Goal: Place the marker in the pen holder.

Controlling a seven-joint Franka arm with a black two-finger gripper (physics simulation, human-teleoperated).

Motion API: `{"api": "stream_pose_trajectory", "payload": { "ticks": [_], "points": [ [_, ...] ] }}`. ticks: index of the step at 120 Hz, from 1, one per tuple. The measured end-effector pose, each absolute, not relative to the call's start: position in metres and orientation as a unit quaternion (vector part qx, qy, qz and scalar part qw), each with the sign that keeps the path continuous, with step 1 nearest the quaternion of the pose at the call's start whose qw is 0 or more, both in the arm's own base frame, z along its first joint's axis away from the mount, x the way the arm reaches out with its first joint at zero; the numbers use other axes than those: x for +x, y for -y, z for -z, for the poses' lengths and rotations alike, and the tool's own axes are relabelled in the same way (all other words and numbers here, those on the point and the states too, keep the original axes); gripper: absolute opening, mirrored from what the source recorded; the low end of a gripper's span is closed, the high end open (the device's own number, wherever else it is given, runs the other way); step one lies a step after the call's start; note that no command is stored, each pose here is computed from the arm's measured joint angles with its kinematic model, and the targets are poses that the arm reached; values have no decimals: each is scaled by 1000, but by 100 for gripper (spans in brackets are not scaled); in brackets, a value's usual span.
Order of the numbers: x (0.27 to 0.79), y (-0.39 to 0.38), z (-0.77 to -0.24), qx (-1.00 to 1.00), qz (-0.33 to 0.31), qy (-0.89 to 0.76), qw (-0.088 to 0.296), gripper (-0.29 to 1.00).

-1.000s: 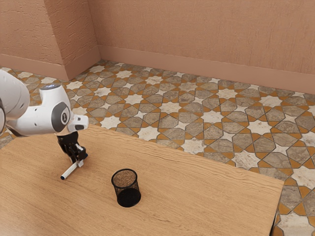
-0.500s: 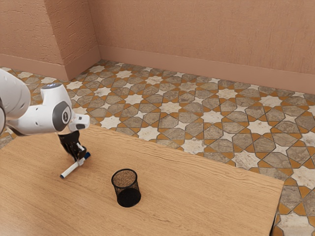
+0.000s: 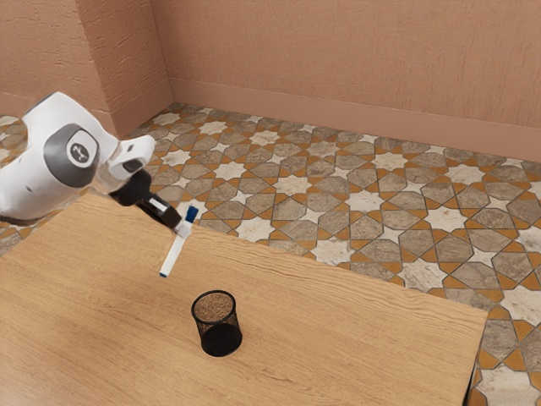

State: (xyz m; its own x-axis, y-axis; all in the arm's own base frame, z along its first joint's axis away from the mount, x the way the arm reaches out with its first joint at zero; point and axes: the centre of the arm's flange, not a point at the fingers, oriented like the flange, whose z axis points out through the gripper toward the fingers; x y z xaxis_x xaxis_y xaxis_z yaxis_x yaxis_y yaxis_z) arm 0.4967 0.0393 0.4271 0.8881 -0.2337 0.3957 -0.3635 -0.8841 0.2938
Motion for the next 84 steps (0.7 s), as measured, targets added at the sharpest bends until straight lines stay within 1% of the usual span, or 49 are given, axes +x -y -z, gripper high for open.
{"api": "stream_pose_trajectory", "payload": {
  "ticks": [5,10,24,32,51,84],
  "points": [
    [493,-24,-419,947,-187,152,212,-4],
    [492,-9,-414,940,-197,154,231,-4],
    [492,16,-406,928,-220,168,250,-5],
    [492,19,-400,925,-229,174,248,-6],
    [495,14,-377,926,-235,188,228,-6],
    [497,28,-372,914,-259,234,209,-7]
  ]
}}
